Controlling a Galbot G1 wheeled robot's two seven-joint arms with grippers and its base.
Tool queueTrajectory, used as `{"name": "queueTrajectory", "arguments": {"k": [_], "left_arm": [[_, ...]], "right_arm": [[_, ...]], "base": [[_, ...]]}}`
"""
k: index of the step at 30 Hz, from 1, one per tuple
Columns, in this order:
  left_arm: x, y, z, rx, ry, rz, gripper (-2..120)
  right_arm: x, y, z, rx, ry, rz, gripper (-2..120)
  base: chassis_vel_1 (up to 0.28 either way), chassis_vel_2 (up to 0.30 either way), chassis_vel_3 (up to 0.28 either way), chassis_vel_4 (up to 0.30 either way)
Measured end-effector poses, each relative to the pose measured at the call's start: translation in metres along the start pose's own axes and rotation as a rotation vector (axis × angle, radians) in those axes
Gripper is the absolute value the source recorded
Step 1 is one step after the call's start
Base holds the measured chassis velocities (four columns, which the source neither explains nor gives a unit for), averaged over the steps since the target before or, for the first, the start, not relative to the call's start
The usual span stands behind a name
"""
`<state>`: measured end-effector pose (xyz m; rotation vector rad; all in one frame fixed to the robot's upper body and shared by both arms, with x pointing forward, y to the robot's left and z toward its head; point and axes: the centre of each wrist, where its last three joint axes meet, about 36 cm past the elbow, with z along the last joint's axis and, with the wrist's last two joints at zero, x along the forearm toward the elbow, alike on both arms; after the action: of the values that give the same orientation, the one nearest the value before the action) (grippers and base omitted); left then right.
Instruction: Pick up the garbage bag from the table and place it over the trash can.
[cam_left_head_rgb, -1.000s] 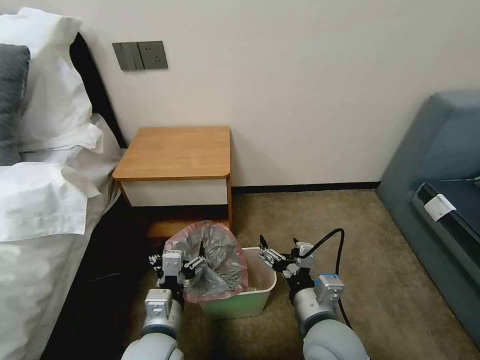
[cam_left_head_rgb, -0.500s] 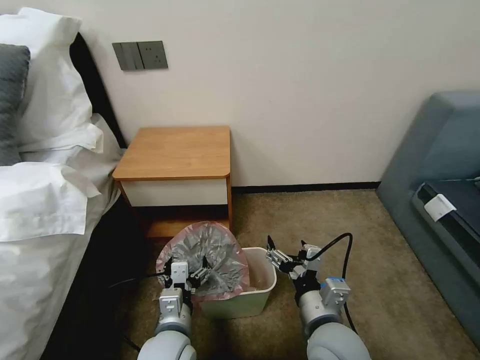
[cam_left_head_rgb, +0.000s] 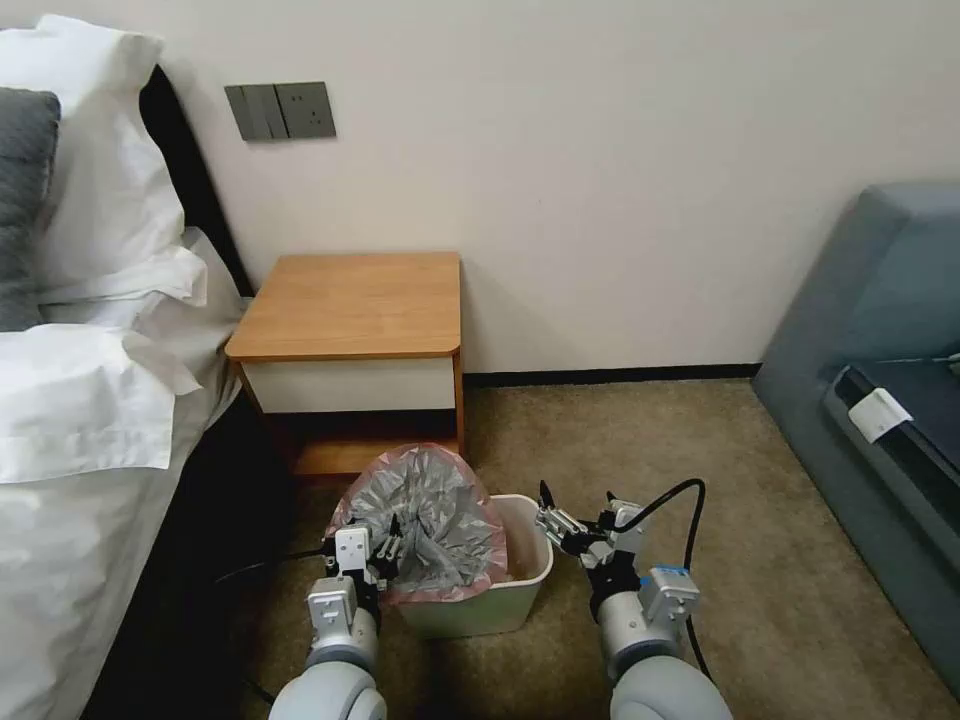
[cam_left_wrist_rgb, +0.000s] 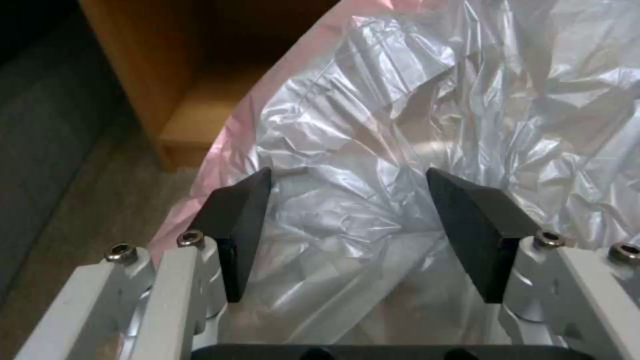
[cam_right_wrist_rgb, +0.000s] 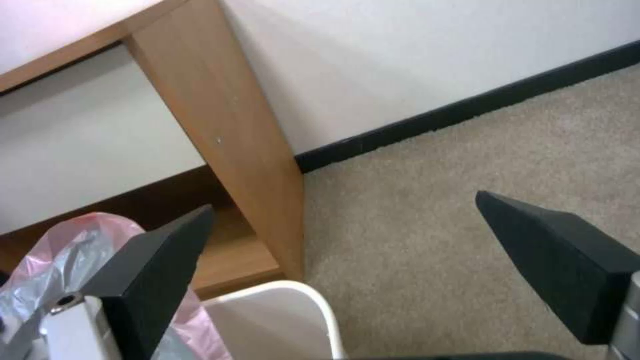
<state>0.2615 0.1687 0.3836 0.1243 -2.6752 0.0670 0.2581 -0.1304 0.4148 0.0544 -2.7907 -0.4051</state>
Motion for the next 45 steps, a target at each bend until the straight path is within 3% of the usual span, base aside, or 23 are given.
{"name": "queueTrajectory", "arguments": {"k": [14,30,33,37,43,45], "left_arm": [[0.000,-0.013,0.008,0.001,0.021,0.047,62],[-0.015,-0.014,0.015,0.026,0.046,0.040,61],[-0.016,-0.014,0.017,0.038,0.057,0.040,55],[-0.017,-0.014,0.017,0.055,0.063,0.029,34],[-0.016,-0.014,0.017,0.055,0.065,0.027,15],[-0.016,-0.014,0.017,0.056,0.064,0.028,12]], "right_arm": [[-0.005,-0.003,0.008,0.013,-0.001,0.015,100],[-0.009,-0.005,0.014,0.018,0.001,0.027,100],[-0.009,-0.005,0.015,0.019,0.001,0.027,100],[-0.009,-0.005,0.016,0.026,-0.002,0.030,100],[-0.010,-0.006,0.017,0.027,-0.003,0.034,100],[-0.010,-0.006,0.017,0.028,-0.005,0.035,100]], "base": [[0.000,0.000,0.000,0.000],[0.000,0.000,0.000,0.000],[0.000,0.000,0.000,0.000],[0.000,0.000,0.000,0.000],[0.000,0.000,0.000,0.000],[0.000,0.000,0.000,0.000]]}}
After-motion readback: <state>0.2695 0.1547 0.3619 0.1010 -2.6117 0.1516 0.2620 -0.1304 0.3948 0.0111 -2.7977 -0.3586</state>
